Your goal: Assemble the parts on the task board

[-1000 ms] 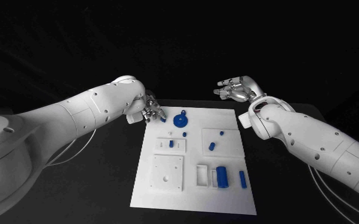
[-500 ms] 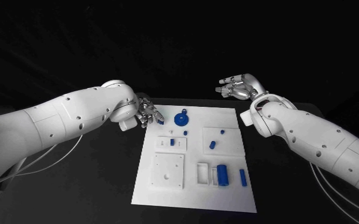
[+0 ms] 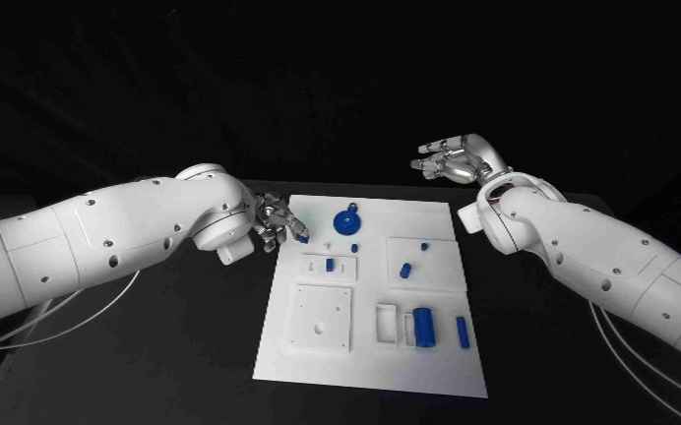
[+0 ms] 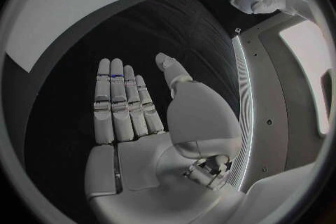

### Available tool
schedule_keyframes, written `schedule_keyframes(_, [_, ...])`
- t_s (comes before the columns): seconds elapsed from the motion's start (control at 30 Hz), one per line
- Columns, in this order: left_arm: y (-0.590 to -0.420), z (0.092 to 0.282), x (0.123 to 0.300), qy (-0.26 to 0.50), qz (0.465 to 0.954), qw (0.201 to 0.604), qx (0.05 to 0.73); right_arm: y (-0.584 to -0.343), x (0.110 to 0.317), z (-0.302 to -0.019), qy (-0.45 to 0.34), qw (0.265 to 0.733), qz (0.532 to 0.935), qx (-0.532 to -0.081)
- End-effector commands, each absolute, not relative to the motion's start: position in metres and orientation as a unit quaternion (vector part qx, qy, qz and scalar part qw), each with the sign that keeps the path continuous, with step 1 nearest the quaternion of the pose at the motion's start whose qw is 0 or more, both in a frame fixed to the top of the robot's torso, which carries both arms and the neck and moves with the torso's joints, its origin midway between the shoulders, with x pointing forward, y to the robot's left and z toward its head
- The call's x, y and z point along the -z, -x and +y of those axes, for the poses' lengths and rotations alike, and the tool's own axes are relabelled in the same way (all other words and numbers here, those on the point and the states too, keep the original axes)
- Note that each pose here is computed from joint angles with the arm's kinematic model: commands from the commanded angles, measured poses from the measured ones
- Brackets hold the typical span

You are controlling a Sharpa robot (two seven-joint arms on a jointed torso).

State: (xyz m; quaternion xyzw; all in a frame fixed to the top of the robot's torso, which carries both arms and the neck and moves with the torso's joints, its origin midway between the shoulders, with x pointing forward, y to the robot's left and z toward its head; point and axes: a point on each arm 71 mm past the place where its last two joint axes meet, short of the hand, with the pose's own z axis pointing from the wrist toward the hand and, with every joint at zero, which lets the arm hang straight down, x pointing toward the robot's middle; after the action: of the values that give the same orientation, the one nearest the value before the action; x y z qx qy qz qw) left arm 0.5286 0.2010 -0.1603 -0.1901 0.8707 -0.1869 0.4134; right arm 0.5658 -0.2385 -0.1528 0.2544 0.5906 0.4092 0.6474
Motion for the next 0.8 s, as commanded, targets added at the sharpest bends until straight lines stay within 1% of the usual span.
schedule_keyframes(0.03, [-0.525, 0.198, 0.161, 0.186, 0.858, 0.444, 0.177, -0.566, 0.153, -0.238, -0.250, 0.643, 0.593, -0.415])
schedule_keyframes(0.2, [-0.516, 0.194, 0.172, 0.168, 0.862, 0.448, 0.168, -0.566, 0.153, -0.237, -0.250, 0.643, 0.594, -0.415])
schedule_keyframes(0.37, [-0.512, 0.189, 0.178, 0.156, 0.865, 0.449, 0.163, -0.566, 0.153, -0.237, -0.250, 0.642, 0.594, -0.415])
schedule_keyframes(0.8, [-0.511, 0.178, 0.187, 0.134, 0.868, 0.451, 0.158, -0.566, 0.154, -0.236, -0.249, 0.641, 0.594, -0.416])
